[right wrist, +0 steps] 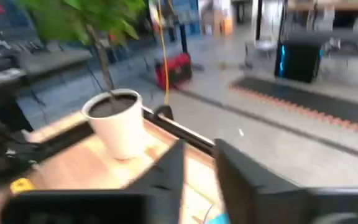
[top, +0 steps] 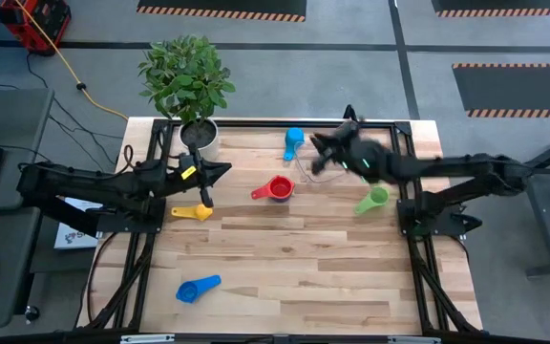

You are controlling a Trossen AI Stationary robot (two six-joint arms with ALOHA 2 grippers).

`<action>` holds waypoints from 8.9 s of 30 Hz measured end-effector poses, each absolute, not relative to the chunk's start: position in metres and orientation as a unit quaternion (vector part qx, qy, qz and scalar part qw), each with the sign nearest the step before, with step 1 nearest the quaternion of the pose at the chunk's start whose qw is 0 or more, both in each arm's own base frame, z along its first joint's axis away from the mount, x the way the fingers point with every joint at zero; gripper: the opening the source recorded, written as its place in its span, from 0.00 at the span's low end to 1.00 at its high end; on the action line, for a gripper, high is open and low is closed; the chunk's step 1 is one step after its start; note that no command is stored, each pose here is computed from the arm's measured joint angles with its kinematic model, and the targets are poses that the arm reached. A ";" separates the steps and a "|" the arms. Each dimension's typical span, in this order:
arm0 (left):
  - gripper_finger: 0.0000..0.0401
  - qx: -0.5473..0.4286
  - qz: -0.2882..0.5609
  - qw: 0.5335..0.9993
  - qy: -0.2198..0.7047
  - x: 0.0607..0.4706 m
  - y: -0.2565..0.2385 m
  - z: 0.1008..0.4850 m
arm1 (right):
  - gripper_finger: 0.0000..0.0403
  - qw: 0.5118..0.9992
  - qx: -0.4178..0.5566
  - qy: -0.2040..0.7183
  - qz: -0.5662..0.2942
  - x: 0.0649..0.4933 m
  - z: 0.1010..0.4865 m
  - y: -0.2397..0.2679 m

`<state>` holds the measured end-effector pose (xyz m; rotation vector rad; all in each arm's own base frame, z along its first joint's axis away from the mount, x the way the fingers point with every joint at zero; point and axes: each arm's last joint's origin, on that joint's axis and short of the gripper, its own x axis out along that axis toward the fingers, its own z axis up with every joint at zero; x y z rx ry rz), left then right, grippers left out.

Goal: Nest measuring cups in basket
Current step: Stack the light blue measuring cup on top of the red measuring cup

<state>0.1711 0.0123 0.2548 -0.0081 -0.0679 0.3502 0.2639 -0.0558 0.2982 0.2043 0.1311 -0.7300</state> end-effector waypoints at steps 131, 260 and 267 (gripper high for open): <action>0.00 -0.005 0.171 0.984 -0.043 0.171 0.012 0.257 | 0.00 0.852 0.086 0.517 -0.009 0.489 0.152 0.027; 0.00 -0.007 0.155 0.986 -0.060 0.175 0.012 0.258 | 0.00 0.986 0.083 0.022 -0.144 0.209 0.259 0.104; 0.08 0.023 0.155 0.987 -0.038 0.197 0.012 0.243 | 0.00 0.988 0.075 -0.019 -0.136 0.225 0.250 0.071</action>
